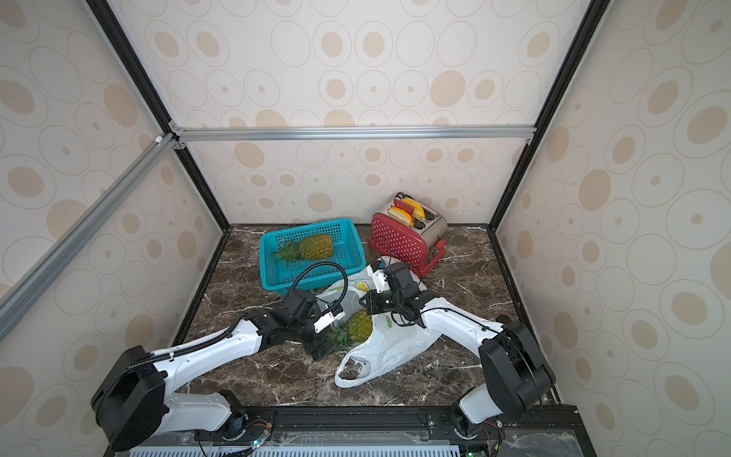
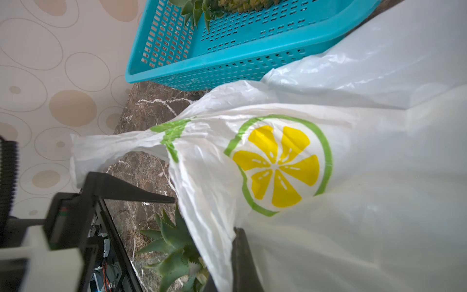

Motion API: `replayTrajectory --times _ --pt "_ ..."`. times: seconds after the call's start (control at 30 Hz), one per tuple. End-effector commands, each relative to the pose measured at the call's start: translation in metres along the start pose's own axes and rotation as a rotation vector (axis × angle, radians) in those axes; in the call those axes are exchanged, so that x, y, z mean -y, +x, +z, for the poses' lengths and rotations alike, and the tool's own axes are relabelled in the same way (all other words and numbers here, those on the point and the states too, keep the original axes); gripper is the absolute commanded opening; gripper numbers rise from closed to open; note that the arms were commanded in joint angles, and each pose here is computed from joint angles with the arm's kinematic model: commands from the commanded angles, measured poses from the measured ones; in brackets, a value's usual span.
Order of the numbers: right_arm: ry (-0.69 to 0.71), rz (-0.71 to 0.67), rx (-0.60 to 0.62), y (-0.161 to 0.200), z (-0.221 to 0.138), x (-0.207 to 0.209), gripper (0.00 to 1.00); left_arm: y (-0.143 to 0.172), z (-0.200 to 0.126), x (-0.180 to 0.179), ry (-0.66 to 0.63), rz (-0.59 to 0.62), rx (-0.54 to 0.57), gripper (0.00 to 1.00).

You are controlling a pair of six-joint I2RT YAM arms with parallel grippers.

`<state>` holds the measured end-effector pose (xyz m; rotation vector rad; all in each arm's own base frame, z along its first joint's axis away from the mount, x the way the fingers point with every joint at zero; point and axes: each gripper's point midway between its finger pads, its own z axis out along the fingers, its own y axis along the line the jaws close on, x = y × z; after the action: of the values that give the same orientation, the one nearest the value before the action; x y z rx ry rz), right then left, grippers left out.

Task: Place the pineapple into a plastic bag & tie a knot
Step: Adjust the pineapple in the plastic bag.

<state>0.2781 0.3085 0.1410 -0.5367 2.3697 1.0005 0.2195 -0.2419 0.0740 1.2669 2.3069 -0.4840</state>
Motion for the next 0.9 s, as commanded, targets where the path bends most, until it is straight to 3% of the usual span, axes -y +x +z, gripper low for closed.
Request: replayTrajectory --times 0.0,0.07,0.13,0.27,0.37,0.4,0.63,0.87 --pt "-0.036 -0.010 0.038 -0.015 -0.007 -0.013 0.00 -0.008 0.014 -0.002 0.014 -0.004 0.002 0.99" --pt "-0.037 -0.011 0.042 -0.016 -0.008 -0.013 0.00 -0.005 0.022 -0.005 0.005 -0.017 -0.031 0.88" --pt "-0.036 -0.011 0.043 -0.016 -0.008 -0.014 0.00 -0.004 0.026 -0.005 0.012 -0.016 -0.034 0.72" --pt "-0.034 -0.010 0.041 -0.015 -0.008 -0.013 0.00 -0.008 0.021 -0.004 0.006 -0.010 0.009 0.26" --pt "-0.036 -0.011 0.041 -0.016 -0.008 -0.014 0.00 -0.013 0.012 -0.002 0.004 0.000 0.044 0.04" --pt "-0.035 -0.008 0.040 -0.016 -0.008 -0.013 0.00 -0.015 0.008 -0.001 0.003 0.001 0.058 0.00" --pt "-0.023 0.015 0.049 -0.021 -0.011 -0.014 0.00 -0.045 -0.030 0.008 0.003 -0.001 0.194 0.00" --pt "0.038 0.014 0.030 -0.018 -0.014 -0.005 0.00 -0.043 -0.049 0.005 -0.034 -0.020 0.138 0.00"
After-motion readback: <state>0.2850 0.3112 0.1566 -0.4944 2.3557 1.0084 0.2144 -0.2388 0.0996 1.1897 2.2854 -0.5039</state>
